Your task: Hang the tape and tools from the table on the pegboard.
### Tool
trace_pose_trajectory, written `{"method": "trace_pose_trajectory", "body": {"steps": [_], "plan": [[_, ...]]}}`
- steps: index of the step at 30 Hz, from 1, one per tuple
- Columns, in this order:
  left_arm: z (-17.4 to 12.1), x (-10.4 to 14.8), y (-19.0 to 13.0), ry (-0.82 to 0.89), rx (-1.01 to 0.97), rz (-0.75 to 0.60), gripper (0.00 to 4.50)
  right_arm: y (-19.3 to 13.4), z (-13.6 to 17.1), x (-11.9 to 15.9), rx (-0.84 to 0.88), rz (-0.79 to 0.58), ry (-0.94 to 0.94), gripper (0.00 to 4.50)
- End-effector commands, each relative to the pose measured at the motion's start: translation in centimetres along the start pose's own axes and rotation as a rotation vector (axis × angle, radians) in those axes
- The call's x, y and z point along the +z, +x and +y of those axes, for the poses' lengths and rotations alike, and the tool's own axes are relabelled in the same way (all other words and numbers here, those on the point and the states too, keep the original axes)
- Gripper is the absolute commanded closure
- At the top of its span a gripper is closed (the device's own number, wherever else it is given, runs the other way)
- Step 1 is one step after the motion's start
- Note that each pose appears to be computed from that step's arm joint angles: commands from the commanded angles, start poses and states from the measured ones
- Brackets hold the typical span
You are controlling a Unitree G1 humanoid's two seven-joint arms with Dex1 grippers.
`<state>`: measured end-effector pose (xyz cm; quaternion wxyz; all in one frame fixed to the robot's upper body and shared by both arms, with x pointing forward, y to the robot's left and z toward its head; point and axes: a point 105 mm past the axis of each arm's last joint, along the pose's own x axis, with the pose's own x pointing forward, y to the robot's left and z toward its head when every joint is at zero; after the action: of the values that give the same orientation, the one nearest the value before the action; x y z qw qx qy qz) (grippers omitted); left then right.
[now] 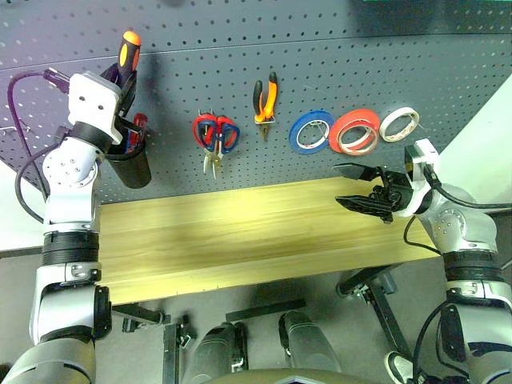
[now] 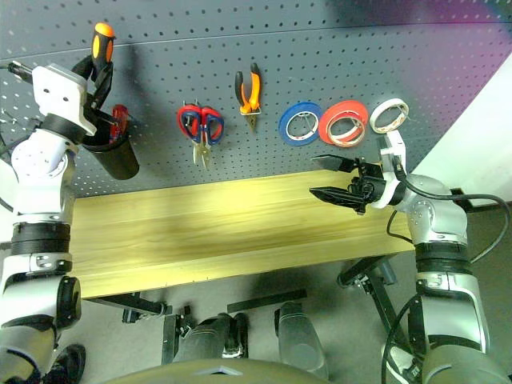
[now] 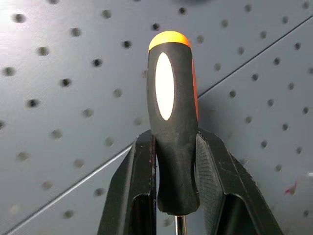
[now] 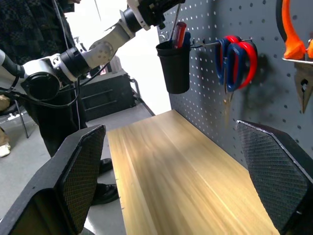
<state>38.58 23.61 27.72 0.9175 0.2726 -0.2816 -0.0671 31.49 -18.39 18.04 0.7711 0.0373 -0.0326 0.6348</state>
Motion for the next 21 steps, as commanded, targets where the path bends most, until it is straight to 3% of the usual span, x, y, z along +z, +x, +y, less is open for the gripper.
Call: {"method": "trace_pose_trajectory", "body": {"steps": [1,13,21], "plan": [[0.4,0.9,-0.4,0.014,0.026,-0.038,3.77,-0.5,0.2,1.6,-0.006,-0.017,-0.057,0.00],[1.2,1.0,-2.8,0.030,0.087,-0.020,3.77,-0.6,-0.1,1.6,-0.010,-0.019,-0.051,0.00],[2.1,1.6,-2.7,0.054,0.116,-0.028,3.77,-0.4,-0.4,1.7,-0.008,-0.024,-0.056,0.00]]}}
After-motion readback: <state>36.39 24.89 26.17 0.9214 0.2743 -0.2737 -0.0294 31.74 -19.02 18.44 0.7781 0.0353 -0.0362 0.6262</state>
